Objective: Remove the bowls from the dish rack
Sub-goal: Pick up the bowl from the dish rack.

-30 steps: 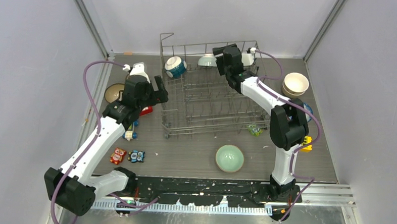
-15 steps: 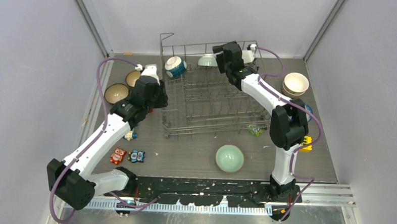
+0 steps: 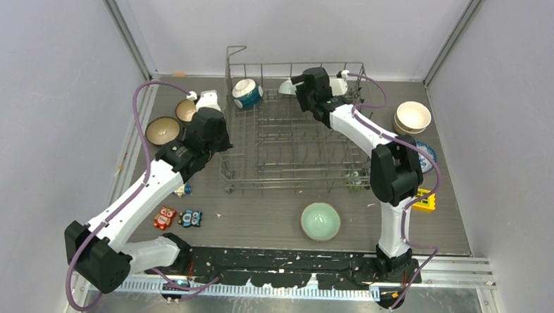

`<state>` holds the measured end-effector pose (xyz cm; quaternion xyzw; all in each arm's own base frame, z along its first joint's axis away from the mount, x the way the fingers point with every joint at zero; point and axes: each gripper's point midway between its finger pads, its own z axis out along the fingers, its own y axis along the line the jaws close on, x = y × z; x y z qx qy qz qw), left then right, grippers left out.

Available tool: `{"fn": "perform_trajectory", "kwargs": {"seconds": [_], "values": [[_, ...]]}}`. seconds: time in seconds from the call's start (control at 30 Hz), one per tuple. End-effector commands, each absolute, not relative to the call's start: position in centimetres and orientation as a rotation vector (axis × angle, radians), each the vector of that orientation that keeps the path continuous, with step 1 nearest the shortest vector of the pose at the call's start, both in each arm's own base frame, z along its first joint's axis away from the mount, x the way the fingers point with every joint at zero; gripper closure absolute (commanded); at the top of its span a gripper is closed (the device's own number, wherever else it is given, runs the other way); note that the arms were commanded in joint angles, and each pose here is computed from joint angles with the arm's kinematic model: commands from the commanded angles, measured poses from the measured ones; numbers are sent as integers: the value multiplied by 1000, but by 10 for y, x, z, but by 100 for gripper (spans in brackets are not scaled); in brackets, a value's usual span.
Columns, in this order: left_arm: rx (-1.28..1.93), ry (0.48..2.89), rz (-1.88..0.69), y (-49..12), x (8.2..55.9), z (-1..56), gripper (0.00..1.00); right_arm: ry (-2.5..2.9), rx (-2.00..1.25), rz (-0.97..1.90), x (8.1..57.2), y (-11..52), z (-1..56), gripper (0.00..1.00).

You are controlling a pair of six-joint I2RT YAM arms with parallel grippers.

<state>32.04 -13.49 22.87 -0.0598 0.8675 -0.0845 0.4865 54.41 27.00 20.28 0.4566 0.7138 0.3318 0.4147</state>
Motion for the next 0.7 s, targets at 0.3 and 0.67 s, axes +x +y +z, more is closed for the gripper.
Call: {"fn": "perform_trajectory", "kwargs": {"seconds": [0.3, 0.67], "values": [[-4, 2085, -349, -165, 305, 244, 100, 1765, 1238, 807, 544, 273, 194, 29], [-13, 2075, -352, -163, 302, 248, 100, 1718, 1264, 780, 559, 269, 183, 34]]}}
